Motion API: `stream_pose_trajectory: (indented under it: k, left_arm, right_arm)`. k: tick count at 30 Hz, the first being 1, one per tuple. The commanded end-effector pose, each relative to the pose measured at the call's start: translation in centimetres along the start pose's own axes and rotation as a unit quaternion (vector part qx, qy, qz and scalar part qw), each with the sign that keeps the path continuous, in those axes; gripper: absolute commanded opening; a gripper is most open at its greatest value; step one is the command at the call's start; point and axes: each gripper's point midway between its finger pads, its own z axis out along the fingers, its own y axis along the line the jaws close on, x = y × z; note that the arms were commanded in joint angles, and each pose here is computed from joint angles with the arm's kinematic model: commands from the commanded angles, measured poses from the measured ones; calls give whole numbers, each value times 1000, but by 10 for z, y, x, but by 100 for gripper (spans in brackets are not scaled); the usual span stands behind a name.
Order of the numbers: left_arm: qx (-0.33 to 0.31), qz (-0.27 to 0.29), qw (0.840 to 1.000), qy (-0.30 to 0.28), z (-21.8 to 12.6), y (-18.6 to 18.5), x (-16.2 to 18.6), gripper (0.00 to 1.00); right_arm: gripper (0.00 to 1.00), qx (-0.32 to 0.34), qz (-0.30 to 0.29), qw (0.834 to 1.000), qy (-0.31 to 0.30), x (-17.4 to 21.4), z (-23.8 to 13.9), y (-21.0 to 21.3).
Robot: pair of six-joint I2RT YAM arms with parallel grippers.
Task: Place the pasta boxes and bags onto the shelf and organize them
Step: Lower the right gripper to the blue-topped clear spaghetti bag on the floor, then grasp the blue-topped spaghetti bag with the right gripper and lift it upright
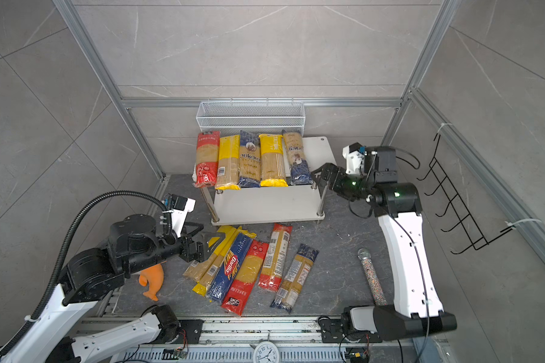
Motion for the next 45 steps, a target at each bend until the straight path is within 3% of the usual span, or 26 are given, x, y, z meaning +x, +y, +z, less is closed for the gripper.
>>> stream_pose_trajectory:
  k: [1,10,15,28,45]
  left_arm:
    - [-21,-26,999,18,0,16,24,100]
    - [-38,-84,992,83,23,47,106,100]
    - [-36,-106,990,87,32,55,127,100]
    - [-49,-88,988,118,64,59,138,100]
    - [-64,-59,989,123,71,64,136,100]
  right_arm:
    - [100,34,-9,999,4,33,-20,-15]
    - [100,65,44,994,81,121,-5,-63]
    - [100,97,89,983,125,179,19,-105]
    - [99,174,114,953,219,293,65,-162]
    - [98,218,66,932,280,345,122,-149]
